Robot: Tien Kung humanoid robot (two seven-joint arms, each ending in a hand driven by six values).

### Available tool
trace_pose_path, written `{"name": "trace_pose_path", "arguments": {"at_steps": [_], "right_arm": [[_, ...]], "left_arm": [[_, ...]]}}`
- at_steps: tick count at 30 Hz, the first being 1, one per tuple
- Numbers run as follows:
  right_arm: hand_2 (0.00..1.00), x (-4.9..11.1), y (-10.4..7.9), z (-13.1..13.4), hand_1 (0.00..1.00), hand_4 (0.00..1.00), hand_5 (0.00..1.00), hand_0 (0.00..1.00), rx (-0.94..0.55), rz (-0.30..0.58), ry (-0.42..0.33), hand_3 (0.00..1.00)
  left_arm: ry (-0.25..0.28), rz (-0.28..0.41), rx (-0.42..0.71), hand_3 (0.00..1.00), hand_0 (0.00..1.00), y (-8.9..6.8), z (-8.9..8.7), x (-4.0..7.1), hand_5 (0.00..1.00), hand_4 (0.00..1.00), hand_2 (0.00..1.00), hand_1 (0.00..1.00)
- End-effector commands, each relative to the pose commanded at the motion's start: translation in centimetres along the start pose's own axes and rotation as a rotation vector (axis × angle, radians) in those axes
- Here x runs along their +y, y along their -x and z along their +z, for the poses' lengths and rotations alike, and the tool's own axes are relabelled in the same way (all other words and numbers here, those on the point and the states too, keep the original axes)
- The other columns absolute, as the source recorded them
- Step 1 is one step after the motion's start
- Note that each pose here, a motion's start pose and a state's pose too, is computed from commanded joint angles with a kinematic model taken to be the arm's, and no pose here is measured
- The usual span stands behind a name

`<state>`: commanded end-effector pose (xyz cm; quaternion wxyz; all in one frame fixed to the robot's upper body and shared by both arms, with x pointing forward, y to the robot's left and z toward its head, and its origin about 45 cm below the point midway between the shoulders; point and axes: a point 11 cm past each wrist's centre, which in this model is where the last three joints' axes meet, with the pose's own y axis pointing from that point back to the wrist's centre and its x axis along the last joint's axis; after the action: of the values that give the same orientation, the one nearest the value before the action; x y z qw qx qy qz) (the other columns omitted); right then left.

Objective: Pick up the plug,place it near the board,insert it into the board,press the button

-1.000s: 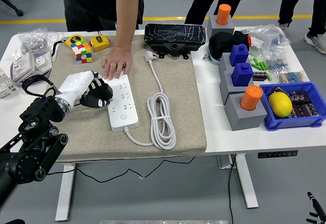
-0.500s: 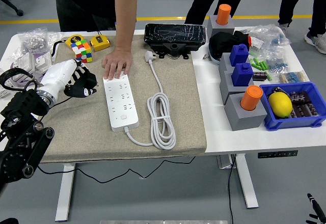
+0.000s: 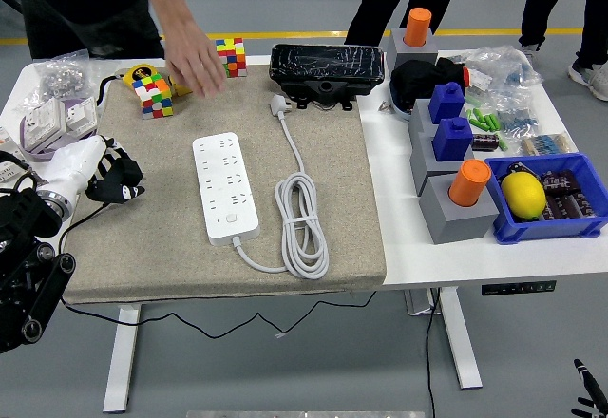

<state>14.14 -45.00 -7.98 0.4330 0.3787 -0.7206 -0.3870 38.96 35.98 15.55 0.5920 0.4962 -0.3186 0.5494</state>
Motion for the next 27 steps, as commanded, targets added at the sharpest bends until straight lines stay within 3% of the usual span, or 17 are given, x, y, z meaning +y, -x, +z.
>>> {"name": "trace_pose_path", "arguments": {"at_steps": [5, 6, 11, 12, 17, 18, 27], "right_arm": [[0.779, 0.0, 0.0, -0.1, 0.863, 0.998, 0.998, 0.998, 0.000, 0.000, -0.003, 0.849], [0.779, 0.0, 0.0, -0.1, 0.863, 0.998, 0.998, 0.998, 0.000, 0.000, -0.003, 0.849], [0.779, 0.0, 0.0, 0.0, 0.863, 0.998, 0.998, 0.998, 0.000, 0.000, 0.000, 0.849], [0.779, 0.0, 0.0, 0.0, 0.863, 0.998, 0.998, 0.998, 0.000, 0.000, 0.001, 0.849], [0.779, 0.0, 0.0, 0.1, 0.863, 0.998, 0.998, 0.998, 0.001, -0.001, 0.001, 0.849], [0.779, 0.0, 0.1, 0.1, 0.863, 0.998, 0.998, 0.998, 0.001, -0.002, 0.001, 0.849], [0.779, 0.0, 0.1, 0.0, 0.863, 0.998, 0.998, 0.998, -0.001, -0.004, -0.002, 0.848]], "left_arm": [[0.004, -0.019, 0.000, 0.528, 0.306, 0.7, 0.1, 0.0, 0.002, 0.861, 0.394, 0.377], [0.005, -0.022, 0.000, 0.545, 0.379, 0.7, 0.1, 0.0, 0.038, 0.935, 0.521, 0.494], [-0.001, -0.036, 0.007, 0.545, 0.379, 0.9, -0.2, 0.0, 0.038, 0.935, 0.521, 0.494], [-0.003, -0.038, 0.008, 0.552, 0.447, 0.9, -0.2, 0.0, 0.133, 0.998, 0.574, 0.582], [-0.009, -0.039, 0.011, 0.552, 0.447, 0.8, -0.4, 0.0, 0.133, 0.998, 0.574, 0.582], [-0.009, -0.037, 0.011, 0.586, 0.566, 0.7, -0.4, 0.0, 0.198, 0.998, 0.627, 0.684], [0.009, -0.012, 0.009, 0.586, 0.526, -0.7, 0.5, 0.1, 0.232, 0.998, 0.623, 0.668]]}}
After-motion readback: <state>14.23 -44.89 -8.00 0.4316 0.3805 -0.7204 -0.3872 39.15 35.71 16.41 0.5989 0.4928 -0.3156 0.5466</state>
